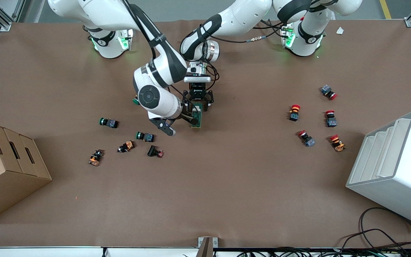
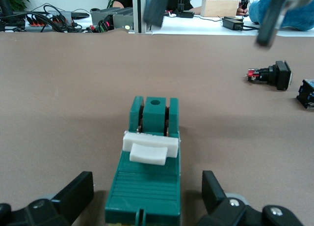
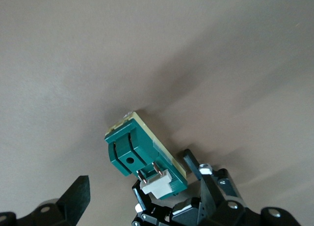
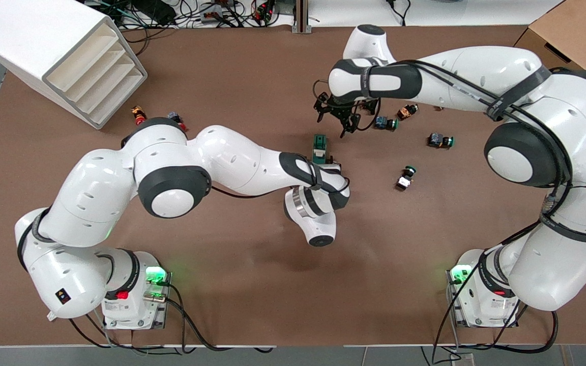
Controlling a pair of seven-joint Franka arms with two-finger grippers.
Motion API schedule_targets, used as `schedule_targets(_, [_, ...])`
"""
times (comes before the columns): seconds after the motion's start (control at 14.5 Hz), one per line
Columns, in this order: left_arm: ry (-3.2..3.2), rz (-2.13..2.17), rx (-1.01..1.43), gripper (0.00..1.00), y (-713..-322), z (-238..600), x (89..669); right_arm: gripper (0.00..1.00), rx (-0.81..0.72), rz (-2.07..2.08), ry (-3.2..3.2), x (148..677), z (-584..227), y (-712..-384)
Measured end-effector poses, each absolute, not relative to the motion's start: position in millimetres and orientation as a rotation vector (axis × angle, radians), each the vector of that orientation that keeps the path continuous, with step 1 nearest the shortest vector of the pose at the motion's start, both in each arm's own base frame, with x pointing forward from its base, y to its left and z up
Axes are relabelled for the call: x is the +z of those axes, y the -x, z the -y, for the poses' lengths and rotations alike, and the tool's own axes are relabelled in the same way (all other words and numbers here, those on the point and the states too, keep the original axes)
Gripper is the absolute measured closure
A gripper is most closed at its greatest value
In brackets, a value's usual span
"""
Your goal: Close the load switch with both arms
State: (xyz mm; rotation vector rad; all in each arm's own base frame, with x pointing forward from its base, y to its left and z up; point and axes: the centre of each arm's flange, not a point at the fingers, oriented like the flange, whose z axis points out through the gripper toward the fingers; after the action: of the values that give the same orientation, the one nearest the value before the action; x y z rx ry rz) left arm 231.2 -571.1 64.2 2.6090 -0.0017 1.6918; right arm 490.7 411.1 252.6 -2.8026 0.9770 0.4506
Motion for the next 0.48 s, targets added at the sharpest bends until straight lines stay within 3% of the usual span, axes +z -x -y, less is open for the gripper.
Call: schedule_targets(0.48, [-2.602, 0.004, 1.712, 0.01, -229, 571, 62, 0.00, 0.500, -0.966, 2.785, 227, -445, -461])
